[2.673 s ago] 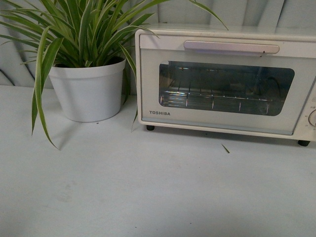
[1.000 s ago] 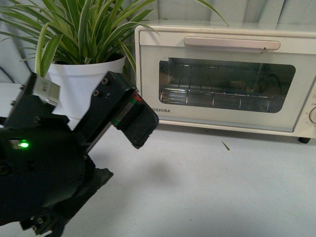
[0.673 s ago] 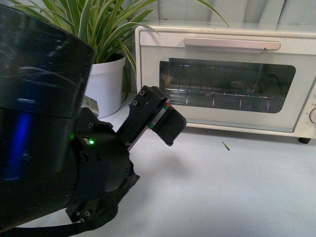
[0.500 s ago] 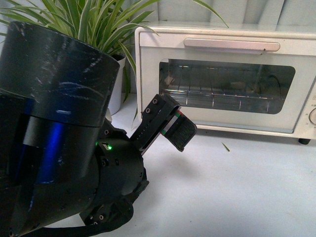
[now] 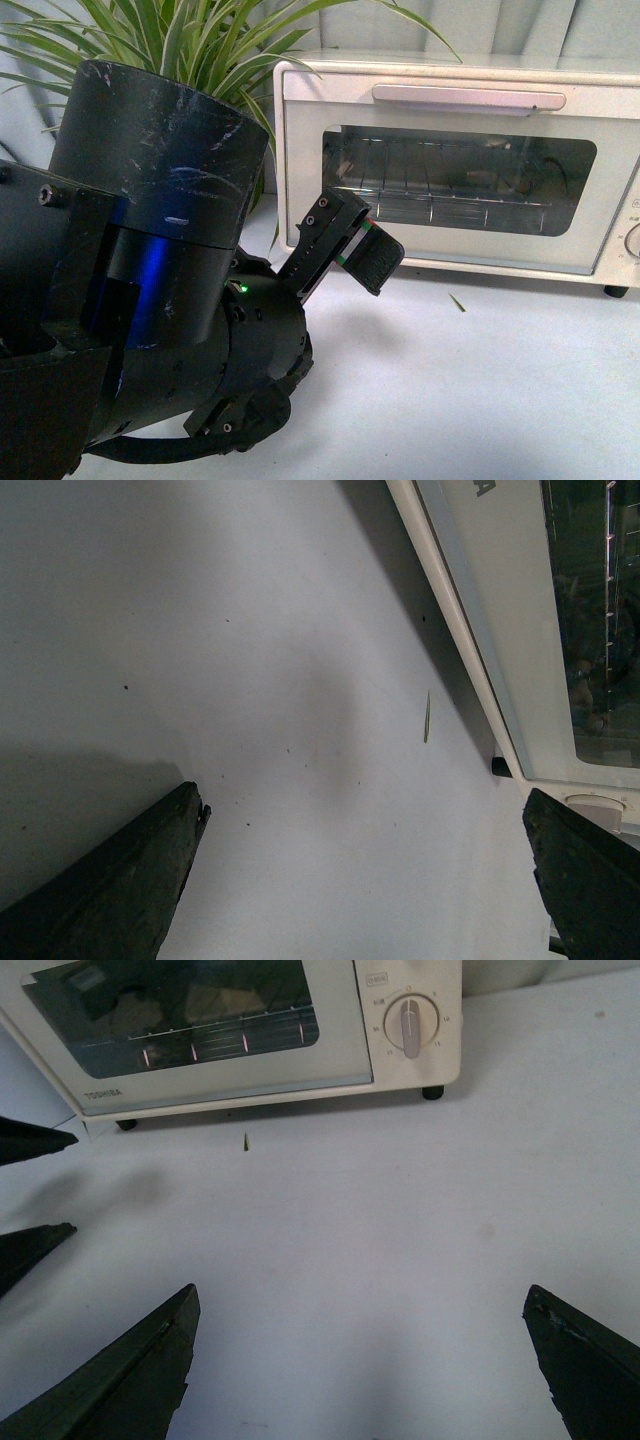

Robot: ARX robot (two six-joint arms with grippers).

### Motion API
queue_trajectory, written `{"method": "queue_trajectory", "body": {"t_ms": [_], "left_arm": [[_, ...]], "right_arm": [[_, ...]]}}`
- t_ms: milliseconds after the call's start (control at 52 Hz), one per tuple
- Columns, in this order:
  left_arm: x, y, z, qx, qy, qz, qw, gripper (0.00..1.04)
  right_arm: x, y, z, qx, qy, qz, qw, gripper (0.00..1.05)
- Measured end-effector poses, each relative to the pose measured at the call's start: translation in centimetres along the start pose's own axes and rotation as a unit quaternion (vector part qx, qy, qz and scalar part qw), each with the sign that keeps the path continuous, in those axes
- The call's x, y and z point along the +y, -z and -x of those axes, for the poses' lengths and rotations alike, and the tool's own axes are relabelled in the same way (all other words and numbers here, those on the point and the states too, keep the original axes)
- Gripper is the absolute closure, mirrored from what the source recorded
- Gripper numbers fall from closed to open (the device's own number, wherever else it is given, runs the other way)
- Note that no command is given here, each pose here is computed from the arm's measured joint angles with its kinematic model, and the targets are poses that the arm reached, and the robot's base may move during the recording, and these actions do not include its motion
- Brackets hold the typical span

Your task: Open oven

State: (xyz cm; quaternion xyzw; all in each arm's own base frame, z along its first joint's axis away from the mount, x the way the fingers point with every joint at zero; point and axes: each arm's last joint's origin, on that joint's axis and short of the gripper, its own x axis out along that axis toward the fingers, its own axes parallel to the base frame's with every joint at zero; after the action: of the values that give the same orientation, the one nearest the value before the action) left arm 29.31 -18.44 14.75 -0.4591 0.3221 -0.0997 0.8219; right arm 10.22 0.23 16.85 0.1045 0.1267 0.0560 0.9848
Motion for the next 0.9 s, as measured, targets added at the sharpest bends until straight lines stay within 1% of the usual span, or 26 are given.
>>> {"method": "queue_trajectory", "body": {"t_ms": [38, 231, 327, 404, 596, 692, 769, 904], "left_arm": [[0.0, -0.1, 0.0, 0.0, 0.0, 0.001, 1.0, 0.07], [0.3, -0.5, 0.0, -0.006, -0.001, 0.009, 1.0, 0.07], [0.4, -0.6, 0.1, -0.007, -0.002, 0.013, 1.0, 0.07], [0.5, -0.7, 0.1, -0.009, -0.002, 0.016, 1.0, 0.07], [0.6, -0.7, 0.1, -0.01, -0.001, 0.018, 1.0, 0.07], [0.6, -0.7, 0.1, -0.01, 0.0, 0.02, 1.0, 0.07], [0.7, -0.8, 0.2, -0.011, 0.0, 0.023, 1.0, 0.07], [0.9, -1.0, 0.3, -0.013, -0.001, 0.025, 1.0, 0.07]], "right_arm": [[0.3, -0.9, -0.3, -0.001, 0.001, -0.01, 1.0, 0.09], [2.3, -6.3, -2.3, -0.034, -0.018, 0.001, 0.999, 0.09], [3.1, -8.1, -3.8, -0.035, -0.02, 0.005, 0.999, 0.09], [4.2, -10.0, -6.0, -0.026, -0.019, 0.008, 0.999, 0.09], [6.0, -13.1, -9.2, -0.019, -0.013, 0.014, 1.0, 0.09], [6.9, -14.6, -11.0, -0.023, 0.002, 0.019, 1.0, 0.09], [7.6, -15.4, -12.4, -0.017, 0.015, 0.022, 1.0, 0.09], [8.2, -15.7, -14.4, 0.002, 0.024, 0.024, 0.999, 0.09]]}}
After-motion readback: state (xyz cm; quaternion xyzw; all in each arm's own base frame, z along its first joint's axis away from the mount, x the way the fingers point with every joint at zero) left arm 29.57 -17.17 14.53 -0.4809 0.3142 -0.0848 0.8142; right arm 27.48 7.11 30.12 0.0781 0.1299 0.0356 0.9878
